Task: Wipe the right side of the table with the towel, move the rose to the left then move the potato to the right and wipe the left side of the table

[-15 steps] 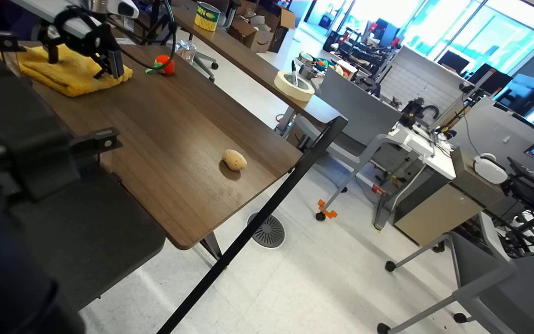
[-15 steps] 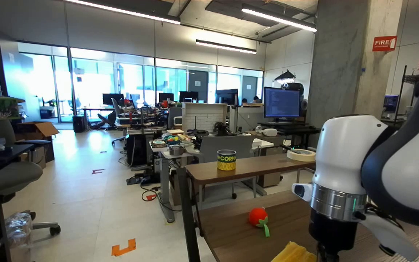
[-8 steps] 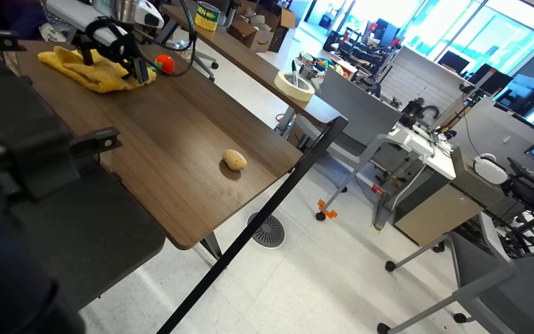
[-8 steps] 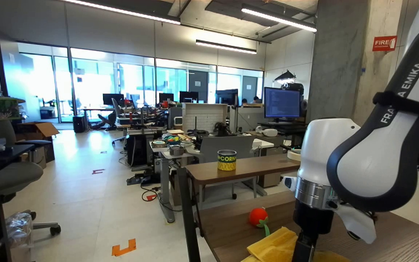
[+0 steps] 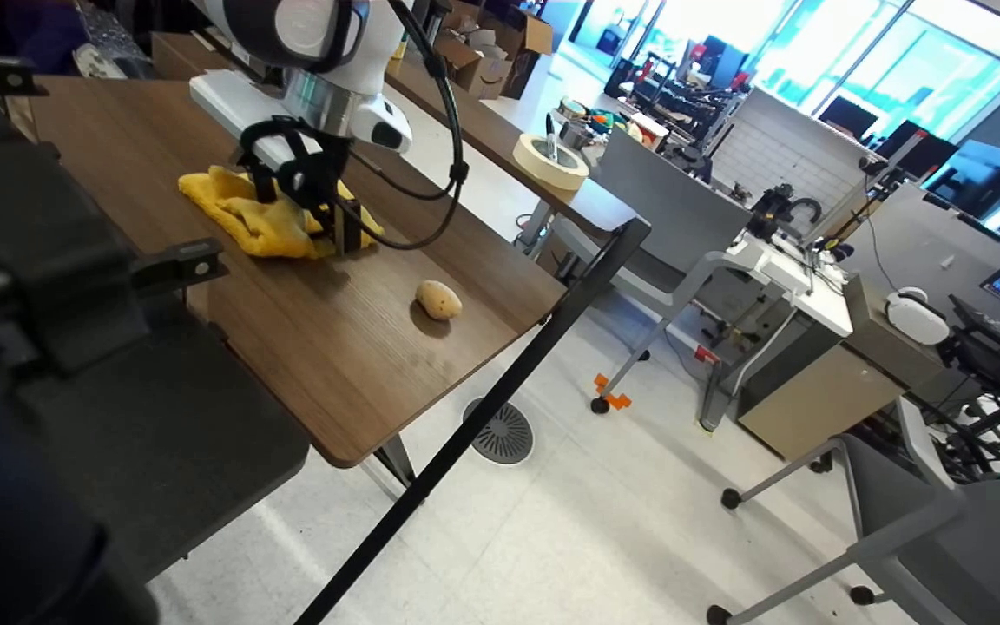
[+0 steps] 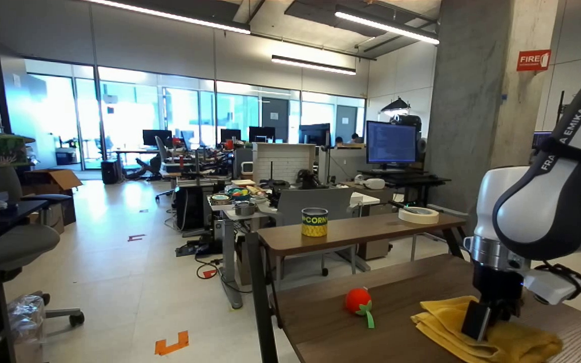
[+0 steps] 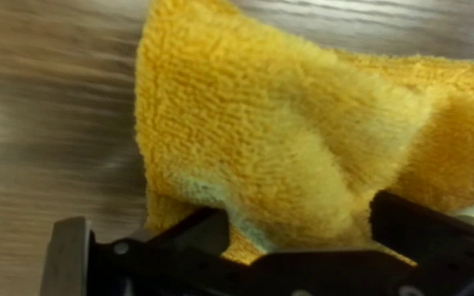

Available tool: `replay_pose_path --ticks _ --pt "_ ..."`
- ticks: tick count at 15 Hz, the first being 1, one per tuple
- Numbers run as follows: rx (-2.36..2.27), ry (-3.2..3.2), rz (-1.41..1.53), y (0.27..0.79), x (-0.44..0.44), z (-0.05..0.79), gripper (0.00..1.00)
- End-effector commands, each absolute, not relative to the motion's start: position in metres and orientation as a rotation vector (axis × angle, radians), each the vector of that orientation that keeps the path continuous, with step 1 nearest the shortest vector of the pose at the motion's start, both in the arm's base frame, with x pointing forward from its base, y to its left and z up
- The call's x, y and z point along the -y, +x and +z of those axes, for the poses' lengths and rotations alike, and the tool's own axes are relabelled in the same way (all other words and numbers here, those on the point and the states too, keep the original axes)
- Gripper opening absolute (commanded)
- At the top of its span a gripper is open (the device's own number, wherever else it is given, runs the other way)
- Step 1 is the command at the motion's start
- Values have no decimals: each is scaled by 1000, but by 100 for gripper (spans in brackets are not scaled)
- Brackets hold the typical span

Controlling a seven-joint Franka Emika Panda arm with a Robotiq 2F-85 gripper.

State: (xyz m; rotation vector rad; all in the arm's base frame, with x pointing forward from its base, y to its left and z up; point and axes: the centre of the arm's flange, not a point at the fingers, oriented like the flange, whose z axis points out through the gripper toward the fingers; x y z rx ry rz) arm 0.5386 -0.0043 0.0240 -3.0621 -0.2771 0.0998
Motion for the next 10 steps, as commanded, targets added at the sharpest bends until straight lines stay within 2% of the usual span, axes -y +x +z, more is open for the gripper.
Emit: replay_pose_path --ticks 1,10 --pt "80 -3052 283 524 36 0 100" --pt "745 -2839 325 508 -167 -4 100"
